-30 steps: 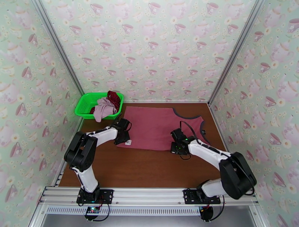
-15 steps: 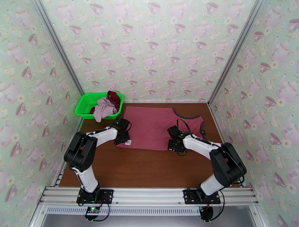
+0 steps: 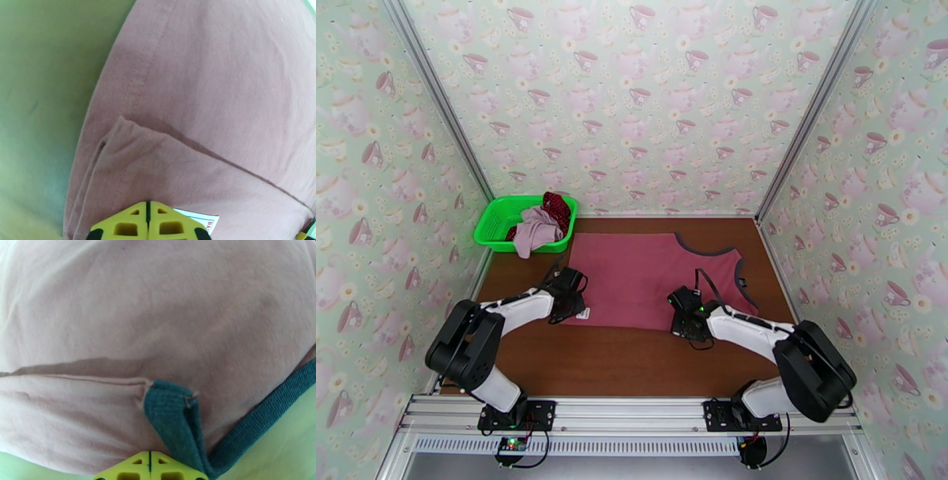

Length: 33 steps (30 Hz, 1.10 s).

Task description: Fold and stack the mixed laundry pile

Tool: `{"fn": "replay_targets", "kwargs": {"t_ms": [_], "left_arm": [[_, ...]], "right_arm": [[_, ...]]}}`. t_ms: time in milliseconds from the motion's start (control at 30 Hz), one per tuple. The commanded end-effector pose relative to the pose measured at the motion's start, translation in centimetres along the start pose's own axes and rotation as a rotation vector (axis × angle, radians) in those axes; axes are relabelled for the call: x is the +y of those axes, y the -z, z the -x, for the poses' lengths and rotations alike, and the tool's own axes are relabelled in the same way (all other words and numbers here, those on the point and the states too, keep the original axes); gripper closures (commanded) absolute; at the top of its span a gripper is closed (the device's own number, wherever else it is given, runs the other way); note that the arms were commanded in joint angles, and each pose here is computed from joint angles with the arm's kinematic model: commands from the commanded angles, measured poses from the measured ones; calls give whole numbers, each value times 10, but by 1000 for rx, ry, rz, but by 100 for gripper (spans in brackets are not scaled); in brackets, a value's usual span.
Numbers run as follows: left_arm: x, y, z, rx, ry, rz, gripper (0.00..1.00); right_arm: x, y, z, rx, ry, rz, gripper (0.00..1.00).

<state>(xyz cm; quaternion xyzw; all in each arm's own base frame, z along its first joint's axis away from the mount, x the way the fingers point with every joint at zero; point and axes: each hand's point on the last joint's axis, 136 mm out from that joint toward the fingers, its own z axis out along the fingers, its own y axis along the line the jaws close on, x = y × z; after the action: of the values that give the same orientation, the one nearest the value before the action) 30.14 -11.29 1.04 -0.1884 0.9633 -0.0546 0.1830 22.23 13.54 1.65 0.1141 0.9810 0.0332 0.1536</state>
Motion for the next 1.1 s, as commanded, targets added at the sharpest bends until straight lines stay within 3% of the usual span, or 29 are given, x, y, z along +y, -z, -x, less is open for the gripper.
{"fn": "replay_targets", "kwargs": {"t_ms": [0, 167, 433, 533, 633, 800, 900, 1067], "left_arm": [[72, -8, -92, 291, -8, 227, 97], [76, -2, -107, 288, -11, 220, 97], [82, 10, -128, 268, -7, 222, 96], [75, 19, -119, 238, -13, 208, 87], [58, 40, -90, 168, -50, 200, 72], [19, 87, -5, 15, -124, 196, 46], [-14, 106, 51, -53, -147, 134, 40], [-63, 96, 126, -81, -207, 48, 40]], "right_arm": [[-37, 2, -45, 95, -48, -105, 100], [-48, 14, -63, 64, -104, -62, 100], [-48, 32, -62, 3, -161, 46, 100], [-49, 44, -53, -32, -129, 41, 100], [-44, 66, -35, -84, -58, 32, 100], [-16, 117, 21, -200, 100, 103, 83], [6, 141, 65, -243, 198, 180, 73], [34, 151, 140, -287, 280, 278, 75]]}}
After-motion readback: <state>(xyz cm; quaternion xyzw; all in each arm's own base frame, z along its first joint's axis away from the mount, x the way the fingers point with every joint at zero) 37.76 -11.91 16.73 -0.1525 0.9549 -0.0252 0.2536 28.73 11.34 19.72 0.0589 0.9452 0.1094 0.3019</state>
